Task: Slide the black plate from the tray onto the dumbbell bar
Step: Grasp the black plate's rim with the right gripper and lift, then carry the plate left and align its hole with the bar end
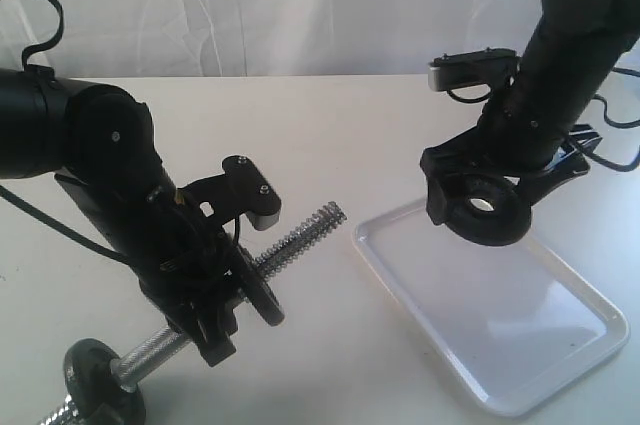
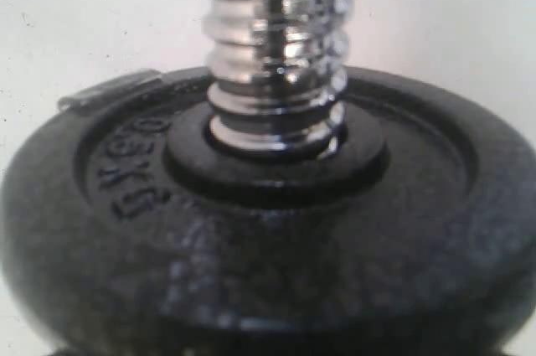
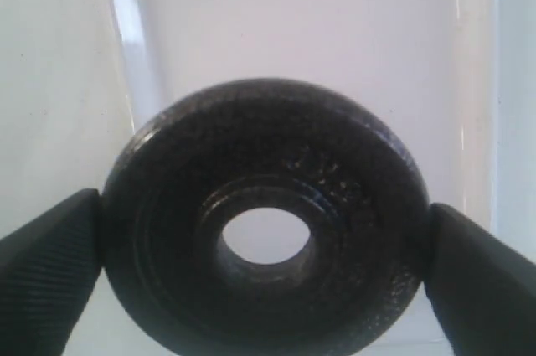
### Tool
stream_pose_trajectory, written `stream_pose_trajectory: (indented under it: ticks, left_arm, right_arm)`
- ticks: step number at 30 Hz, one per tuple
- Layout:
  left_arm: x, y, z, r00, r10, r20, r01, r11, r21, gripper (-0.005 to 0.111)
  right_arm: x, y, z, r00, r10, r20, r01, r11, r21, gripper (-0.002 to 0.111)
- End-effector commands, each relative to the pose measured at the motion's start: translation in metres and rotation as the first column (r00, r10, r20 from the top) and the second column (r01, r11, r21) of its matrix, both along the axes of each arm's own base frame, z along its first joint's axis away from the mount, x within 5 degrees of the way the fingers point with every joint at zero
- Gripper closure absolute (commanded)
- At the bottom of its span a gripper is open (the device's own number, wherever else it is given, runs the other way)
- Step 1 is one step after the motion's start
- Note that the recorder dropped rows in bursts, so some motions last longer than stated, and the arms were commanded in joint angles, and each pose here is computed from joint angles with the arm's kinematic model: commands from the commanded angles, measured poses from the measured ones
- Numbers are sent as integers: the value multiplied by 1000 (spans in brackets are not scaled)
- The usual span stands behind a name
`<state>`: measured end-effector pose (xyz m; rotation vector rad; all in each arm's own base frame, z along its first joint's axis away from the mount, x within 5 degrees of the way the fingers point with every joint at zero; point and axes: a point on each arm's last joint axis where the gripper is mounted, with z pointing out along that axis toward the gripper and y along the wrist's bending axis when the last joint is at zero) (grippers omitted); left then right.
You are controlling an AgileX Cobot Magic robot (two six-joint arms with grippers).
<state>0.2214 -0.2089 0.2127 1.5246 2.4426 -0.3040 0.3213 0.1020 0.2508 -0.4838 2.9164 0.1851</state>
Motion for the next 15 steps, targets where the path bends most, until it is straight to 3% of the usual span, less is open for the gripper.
stream_pose_trajectory:
  ticks: [1,9,15]
  left_arm:
    - [-4,-4,24,999,35,20,-33,994,-99,107]
    - [-4,-4,24,999,34,20,-31,995,-99,107]
    - [-4,-4,24,999,33,17,-32,995,-99,107]
  right_arm:
    - [-17,-5,19,999,25,32,-27,998,52,108]
    - [-28,-15,24,996,82,-32,-63,918,391,108]
    - [-25,-25,24,995,99,-10,-74,801,594,108]
